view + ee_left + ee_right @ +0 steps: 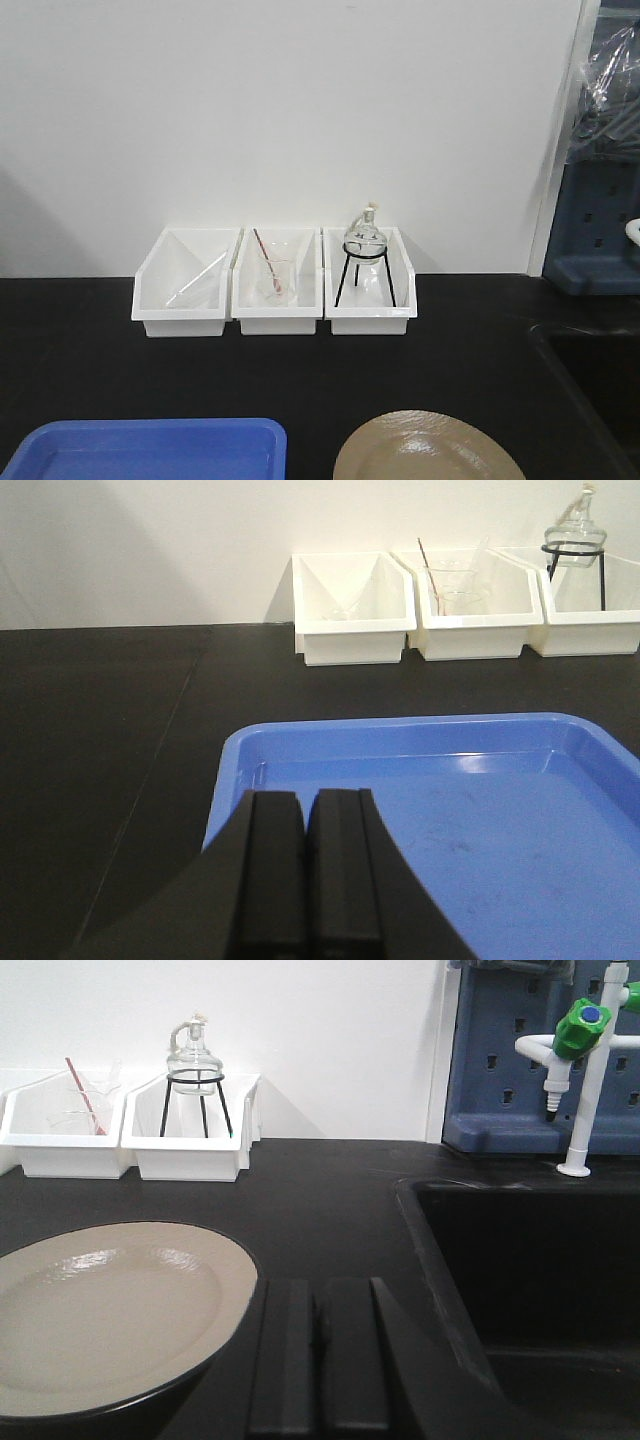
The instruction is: Place disk in tray to left cabinet
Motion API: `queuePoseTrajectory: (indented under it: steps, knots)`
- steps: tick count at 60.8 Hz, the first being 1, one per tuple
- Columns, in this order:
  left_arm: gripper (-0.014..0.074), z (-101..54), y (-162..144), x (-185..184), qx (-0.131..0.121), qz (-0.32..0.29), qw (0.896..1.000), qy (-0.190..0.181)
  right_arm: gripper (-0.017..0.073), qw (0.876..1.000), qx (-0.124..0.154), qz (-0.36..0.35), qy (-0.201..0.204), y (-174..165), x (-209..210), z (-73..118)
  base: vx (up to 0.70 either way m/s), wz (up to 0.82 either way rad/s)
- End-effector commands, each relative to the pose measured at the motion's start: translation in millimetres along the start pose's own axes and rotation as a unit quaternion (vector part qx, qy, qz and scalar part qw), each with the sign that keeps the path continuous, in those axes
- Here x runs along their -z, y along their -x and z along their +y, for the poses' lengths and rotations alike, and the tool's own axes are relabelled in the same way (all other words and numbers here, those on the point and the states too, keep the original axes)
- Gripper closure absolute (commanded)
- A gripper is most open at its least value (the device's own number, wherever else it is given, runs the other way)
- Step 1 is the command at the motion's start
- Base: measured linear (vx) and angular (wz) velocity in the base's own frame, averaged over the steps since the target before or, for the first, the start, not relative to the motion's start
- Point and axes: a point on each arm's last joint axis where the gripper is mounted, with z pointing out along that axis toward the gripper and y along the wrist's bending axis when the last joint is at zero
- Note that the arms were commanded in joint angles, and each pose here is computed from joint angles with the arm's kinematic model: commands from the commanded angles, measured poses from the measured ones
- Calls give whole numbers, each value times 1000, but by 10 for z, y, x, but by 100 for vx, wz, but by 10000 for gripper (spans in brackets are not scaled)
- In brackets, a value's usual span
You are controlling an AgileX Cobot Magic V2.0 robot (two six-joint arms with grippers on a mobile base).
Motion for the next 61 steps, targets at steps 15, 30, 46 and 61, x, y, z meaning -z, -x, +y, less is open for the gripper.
queuePoseTrajectory:
  steps: [15, 30, 46, 61]
  knots:
    - [600, 6, 11, -6, 5, -32, 999, 4, 565, 991, -11, -133, -2, 230, 39, -5, 0, 0]
    - [600, 6, 11, -6, 5, -32, 999, 4, 561, 988, -14, -153, -5, 858, 168, -41, 0, 0]
    - [600, 6, 11, -6, 5, -32, 999, 4, 532, 998, 1, -60, -5, 1009, -70, -53, 0, 0]
    - [600, 6, 11, -6, 5, -32, 999, 4, 342, 1000, 1, 10, 0, 910, -383, -46, 0, 0]
